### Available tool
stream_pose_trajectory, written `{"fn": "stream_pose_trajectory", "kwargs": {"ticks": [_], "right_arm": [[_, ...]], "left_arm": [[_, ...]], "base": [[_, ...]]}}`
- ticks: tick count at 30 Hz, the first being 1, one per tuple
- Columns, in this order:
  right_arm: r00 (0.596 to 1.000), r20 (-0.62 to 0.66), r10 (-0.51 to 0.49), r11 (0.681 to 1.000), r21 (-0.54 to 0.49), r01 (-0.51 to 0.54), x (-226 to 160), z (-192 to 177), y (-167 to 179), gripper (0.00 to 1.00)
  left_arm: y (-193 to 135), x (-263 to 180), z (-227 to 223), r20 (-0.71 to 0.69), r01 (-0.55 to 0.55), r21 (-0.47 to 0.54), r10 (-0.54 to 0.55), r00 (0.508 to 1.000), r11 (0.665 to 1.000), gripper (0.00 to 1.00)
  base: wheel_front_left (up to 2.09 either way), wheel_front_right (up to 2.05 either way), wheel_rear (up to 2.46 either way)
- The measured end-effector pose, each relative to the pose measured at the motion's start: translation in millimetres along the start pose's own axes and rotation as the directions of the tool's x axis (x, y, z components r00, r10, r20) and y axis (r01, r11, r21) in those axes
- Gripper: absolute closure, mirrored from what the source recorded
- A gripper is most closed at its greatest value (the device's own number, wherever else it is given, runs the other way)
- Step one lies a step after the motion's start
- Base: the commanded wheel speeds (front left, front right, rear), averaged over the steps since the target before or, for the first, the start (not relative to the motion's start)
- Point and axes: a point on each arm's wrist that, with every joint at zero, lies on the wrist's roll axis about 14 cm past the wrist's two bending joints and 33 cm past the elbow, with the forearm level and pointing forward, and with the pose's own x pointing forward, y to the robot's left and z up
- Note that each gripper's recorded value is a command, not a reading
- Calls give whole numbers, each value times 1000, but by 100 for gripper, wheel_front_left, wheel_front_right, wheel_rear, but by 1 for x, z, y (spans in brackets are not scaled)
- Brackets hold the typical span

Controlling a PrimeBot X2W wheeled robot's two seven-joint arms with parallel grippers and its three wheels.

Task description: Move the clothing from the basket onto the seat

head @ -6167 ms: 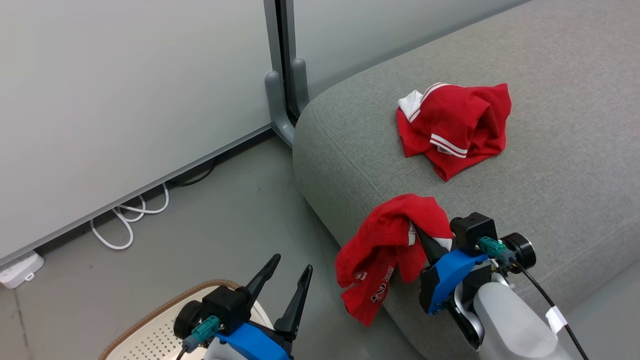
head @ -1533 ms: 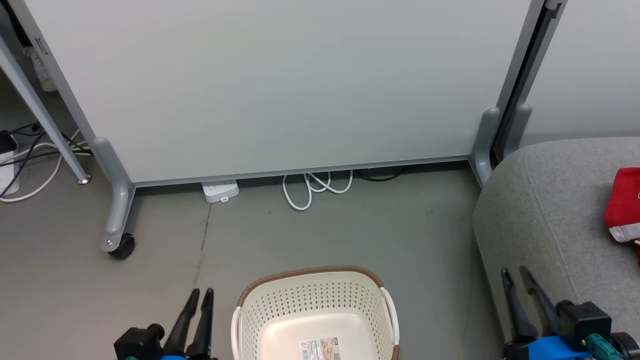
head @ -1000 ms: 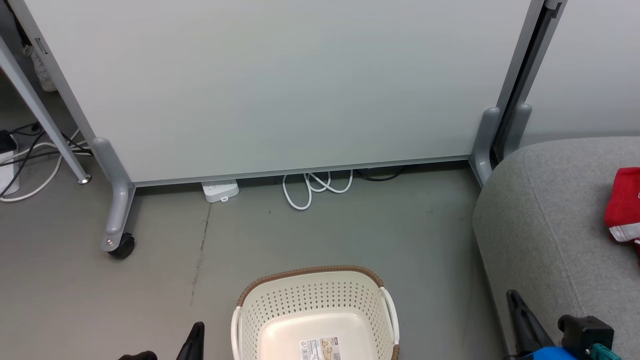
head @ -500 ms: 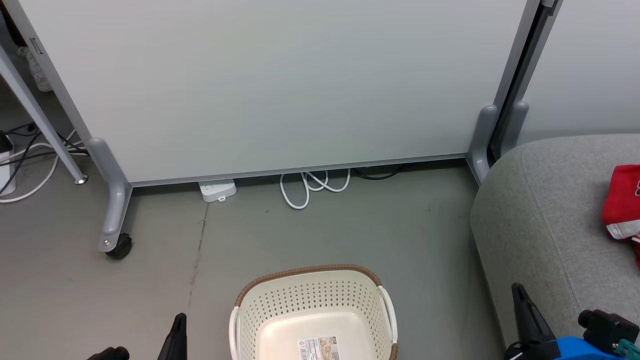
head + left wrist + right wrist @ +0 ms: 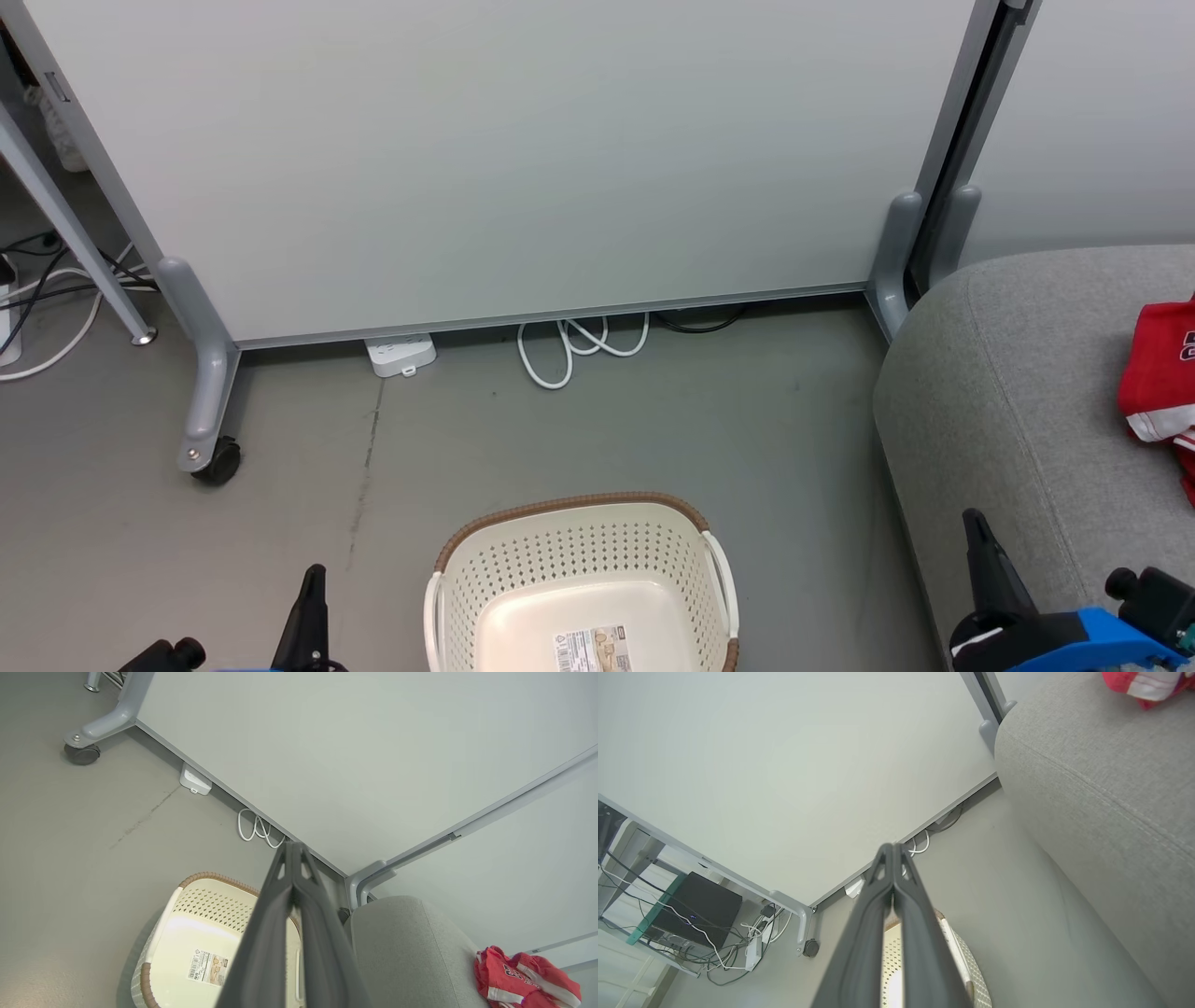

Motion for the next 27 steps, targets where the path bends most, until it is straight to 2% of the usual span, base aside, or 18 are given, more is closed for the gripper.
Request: {"fn": "stream_pose_trajectory", "kwargs": {"ticks": [13, 27], "right_arm": [[1000, 25, 3, 982, 187, -8, 4, 8, 1, 100], [999, 46, 6, 933, 359, -22, 7, 15, 1, 100]], "left_arm": [[-4, 6, 11, 18, 7, -152, -5, 1000, 988, 100], [-9, 11, 21, 33, 27, -292, -18, 999, 956, 100]], "base": [[0, 0, 0], [0, 0, 0]]}}
